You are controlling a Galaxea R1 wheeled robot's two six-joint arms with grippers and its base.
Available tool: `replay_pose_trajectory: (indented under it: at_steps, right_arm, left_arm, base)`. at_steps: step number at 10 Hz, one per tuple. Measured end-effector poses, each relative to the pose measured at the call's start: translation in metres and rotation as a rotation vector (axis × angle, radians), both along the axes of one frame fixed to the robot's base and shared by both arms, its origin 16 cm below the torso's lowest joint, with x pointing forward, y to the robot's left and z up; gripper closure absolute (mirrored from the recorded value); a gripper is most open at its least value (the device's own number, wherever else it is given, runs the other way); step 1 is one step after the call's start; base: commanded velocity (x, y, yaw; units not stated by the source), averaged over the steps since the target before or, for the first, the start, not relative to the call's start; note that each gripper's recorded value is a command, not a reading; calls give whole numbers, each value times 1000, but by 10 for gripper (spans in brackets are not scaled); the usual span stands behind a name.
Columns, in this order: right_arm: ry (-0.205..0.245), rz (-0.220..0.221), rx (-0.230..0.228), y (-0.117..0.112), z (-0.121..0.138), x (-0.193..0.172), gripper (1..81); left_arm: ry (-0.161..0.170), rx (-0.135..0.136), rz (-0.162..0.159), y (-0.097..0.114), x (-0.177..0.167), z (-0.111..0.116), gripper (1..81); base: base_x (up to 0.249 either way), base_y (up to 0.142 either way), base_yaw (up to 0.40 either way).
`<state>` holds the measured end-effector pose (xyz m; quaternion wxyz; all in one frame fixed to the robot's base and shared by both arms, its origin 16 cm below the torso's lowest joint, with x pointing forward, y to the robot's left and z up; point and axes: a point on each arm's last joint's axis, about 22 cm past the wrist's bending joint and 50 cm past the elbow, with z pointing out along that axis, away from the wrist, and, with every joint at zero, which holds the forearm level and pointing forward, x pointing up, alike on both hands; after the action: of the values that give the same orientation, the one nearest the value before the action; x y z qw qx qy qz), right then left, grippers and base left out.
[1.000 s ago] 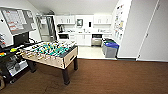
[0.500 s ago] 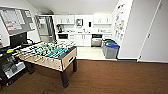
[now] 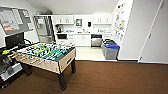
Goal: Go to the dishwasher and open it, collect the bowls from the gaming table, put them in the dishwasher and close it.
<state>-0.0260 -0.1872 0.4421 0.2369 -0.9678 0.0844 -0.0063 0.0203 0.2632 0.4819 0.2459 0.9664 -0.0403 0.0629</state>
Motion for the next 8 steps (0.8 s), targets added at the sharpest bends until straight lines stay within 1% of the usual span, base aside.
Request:
replay_pose_trajectory:
  at_steps: [2,3,4,5,6,7,8]
  right_arm:
    - [-7,14,7,11,-1,0,811]
    - [-8,20,-3,10,-3,-1,811]
    - [-8,22,-19,4,-5,-1,811]
    - [-11,25,-39,-5,-8,2,811]
    - [-14,28,-43,-7,-8,4,811]
    - [-13,31,-36,-1,-8,0,811]
    - [-7,33,-36,-1,-8,-6,811]
  left_arm:
    - [-6,-25,2,-15,2,0,811]
    - [-6,-12,4,-9,0,-3,811]
    - [-1,18,4,4,-2,-7,811]
    - [0,23,4,6,-2,-8,811]
    - [-4,13,4,1,0,-7,811]
    - [-2,11,4,0,-3,-7,811]
    - [12,10,4,-2,-15,-8,811]
  base:
    - [119,-72,0]
    - [117,-71,0]
    - [89,-71,0]
    - [80,0,0]
    - [68,0,0]
    - [68,0,0]
    - [68,0,0]
